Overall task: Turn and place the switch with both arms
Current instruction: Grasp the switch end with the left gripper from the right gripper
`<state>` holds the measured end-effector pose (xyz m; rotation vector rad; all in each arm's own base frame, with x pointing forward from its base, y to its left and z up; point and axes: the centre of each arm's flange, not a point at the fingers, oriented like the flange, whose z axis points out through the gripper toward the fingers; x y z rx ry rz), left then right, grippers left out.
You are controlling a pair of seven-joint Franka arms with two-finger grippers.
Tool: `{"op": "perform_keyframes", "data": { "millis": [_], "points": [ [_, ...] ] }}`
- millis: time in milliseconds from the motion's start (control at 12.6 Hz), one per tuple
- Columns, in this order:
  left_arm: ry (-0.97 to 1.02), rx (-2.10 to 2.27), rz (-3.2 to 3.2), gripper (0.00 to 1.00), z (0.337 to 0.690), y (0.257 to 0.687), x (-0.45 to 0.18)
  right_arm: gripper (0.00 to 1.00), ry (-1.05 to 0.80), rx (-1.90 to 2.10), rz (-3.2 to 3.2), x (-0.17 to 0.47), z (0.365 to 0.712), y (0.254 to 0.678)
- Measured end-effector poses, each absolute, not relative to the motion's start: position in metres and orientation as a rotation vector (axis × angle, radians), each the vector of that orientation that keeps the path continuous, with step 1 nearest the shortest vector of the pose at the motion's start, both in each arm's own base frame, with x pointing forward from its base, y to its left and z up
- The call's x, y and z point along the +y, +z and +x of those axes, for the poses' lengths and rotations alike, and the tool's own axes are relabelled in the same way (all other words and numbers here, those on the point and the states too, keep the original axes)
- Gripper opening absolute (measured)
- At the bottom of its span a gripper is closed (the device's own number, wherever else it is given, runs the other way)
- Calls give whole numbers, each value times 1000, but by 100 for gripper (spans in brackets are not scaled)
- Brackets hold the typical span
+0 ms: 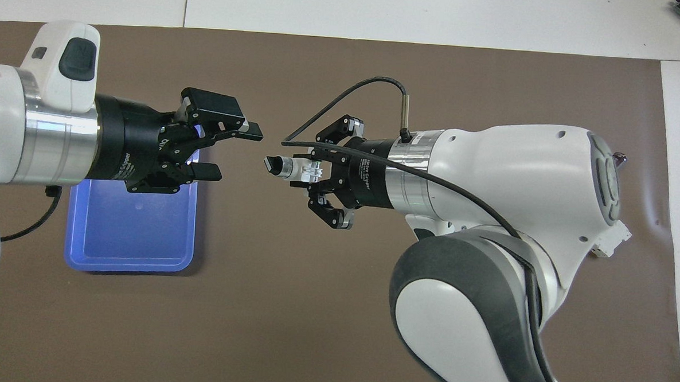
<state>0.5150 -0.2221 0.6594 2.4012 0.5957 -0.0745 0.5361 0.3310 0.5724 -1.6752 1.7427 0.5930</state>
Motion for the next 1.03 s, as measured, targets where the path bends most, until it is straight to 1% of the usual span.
{"op": "perform_keyframes", "data": {
  "millis": [79, 237, 316, 474, 553, 633, 712, 791, 1028],
  "points": [
    [-87, 619, 2394, 82, 515, 659, -223, 33, 592, 1747, -1672, 329, 538, 572],
    [-127, 656, 2368, 81, 512, 654, -225, 33, 589, 1750, -1667, 327, 539, 572],
    [-138, 673, 2353, 78, 510, 650, -225, 33, 589, 1750, -1667, 327, 539, 572],
    [-140, 699, 2322, 76, 506, 641, -227, 33, 589, 1750, -1667, 327, 539, 572],
    [-151, 706, 2296, 72, 504, 639, -229, 33, 589, 1750, -1667, 327, 539, 572],
    [-160, 713, 2267, 72, 503, 639, -231, 33, 589, 1750, -1668, 327, 539, 572],
    [-159, 718, 2248, 63, 502, 639, -232, 33, 589, 1750, -1668, 327, 539, 572],
    [-155, 720, 2240, 57, 503, 639, -233, 33, 589, 1750, -1668, 327, 539, 572],
    [-147, 708, 2237, 58, 500, 639, -242, 33, 590, 1751, -1668, 327, 539, 571]
  ]
}}
